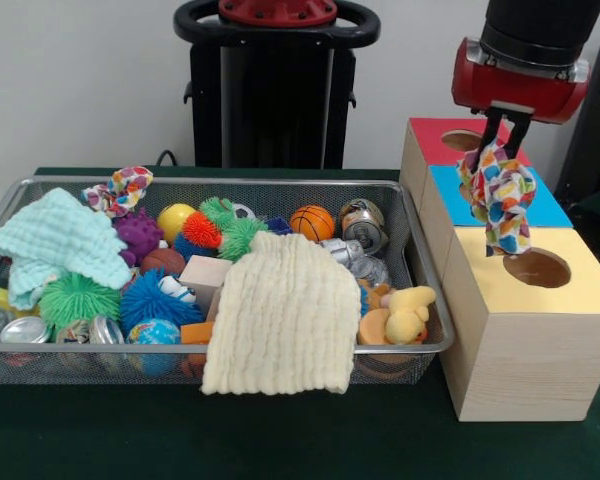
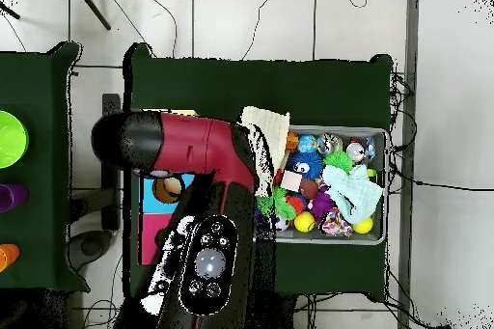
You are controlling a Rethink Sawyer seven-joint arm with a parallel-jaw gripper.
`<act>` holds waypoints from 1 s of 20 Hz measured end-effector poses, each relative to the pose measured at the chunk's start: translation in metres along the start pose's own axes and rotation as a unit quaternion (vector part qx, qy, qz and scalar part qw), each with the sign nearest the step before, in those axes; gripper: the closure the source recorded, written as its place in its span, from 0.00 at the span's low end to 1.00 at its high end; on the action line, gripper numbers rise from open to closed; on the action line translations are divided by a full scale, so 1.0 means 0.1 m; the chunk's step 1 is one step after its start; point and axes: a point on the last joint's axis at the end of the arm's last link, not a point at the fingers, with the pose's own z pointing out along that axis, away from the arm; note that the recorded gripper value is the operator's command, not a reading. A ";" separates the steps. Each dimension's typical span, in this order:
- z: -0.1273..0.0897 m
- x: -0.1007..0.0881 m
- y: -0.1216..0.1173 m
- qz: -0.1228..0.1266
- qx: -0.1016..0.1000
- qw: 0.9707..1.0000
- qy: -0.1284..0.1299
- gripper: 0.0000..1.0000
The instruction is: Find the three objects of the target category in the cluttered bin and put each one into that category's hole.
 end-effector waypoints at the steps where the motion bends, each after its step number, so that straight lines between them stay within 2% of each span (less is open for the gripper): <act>1: 0.00 0.01 0.02 -0.001 0.000 1.000 0.000 1.00; 7: 0.03 0.07 0.11 -0.005 0.004 1.000 0.002 1.00; 20: 0.23 0.21 0.22 0.022 0.023 0.999 0.013 1.00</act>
